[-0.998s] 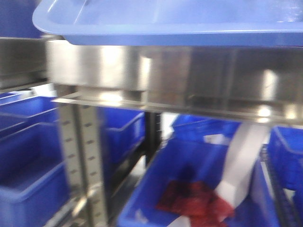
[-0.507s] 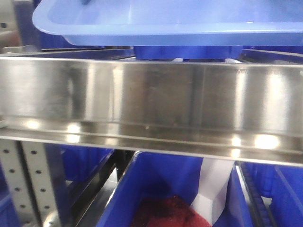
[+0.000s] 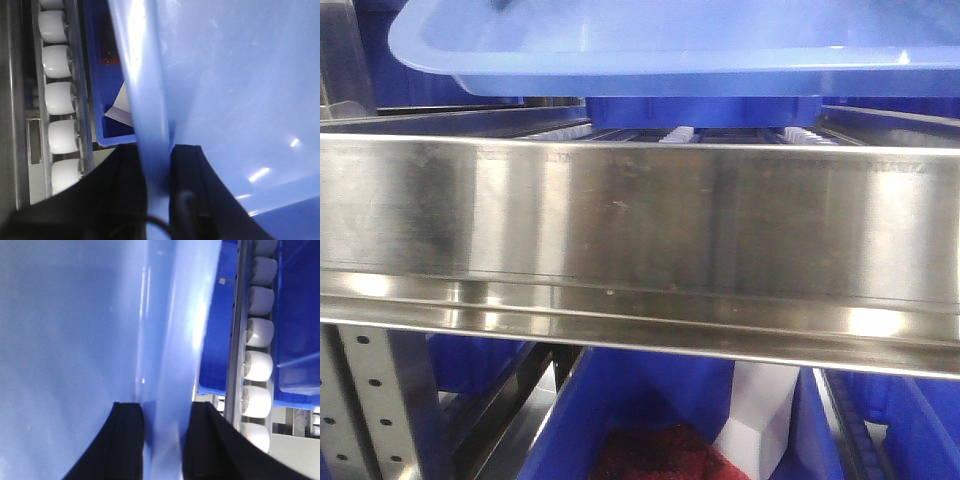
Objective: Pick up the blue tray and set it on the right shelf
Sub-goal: 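Approach the shelf and raise the tray above its metal front lip, then lower the tray onto the roller shelf and open both grippers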
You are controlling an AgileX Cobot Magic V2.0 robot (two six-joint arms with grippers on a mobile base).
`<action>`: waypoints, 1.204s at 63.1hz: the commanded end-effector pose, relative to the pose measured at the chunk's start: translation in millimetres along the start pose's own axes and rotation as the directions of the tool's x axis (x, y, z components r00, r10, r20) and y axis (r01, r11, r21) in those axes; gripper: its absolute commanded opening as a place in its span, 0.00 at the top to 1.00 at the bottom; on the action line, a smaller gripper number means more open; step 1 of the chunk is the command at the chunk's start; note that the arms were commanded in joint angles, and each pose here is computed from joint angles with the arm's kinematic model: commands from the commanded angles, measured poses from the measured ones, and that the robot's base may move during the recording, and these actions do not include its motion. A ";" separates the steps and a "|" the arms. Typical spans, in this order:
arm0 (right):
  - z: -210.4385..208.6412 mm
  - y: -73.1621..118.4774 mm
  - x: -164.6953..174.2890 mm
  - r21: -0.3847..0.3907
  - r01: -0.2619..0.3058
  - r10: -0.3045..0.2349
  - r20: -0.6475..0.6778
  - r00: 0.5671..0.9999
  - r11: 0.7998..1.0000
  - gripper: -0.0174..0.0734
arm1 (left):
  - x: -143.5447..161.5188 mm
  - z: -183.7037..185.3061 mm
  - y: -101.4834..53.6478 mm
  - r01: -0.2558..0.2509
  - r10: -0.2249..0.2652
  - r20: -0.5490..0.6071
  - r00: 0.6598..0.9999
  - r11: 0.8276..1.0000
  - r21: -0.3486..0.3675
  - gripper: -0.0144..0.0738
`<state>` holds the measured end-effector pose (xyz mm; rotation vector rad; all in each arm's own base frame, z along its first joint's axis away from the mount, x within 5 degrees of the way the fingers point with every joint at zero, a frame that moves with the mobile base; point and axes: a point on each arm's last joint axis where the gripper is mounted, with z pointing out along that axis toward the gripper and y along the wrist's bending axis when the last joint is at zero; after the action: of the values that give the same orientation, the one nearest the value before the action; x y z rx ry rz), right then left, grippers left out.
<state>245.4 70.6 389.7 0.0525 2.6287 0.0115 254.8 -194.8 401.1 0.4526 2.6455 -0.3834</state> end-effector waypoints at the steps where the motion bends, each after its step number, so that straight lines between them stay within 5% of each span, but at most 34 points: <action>1: -18.5 4.0 -2.6 -0.079 0.012 -0.006 0.077 0.997 0.997 0.78 | 9.7 -21.3 -11.8 -0.036 0.038 -0.030 0.999 0.995 0.092 0.89; 76: -18.5 3.9 -2.3 -0.079 0.012 -0.007 0.074 0.997 0.997 0.78 | 9.5 -21.3 -11.9 -0.036 0.038 -0.028 0.999 0.995 0.092 0.89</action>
<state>245.4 70.6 389.7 0.0525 2.6287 0.0115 254.8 -194.8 401.1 0.4526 2.6455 -0.3834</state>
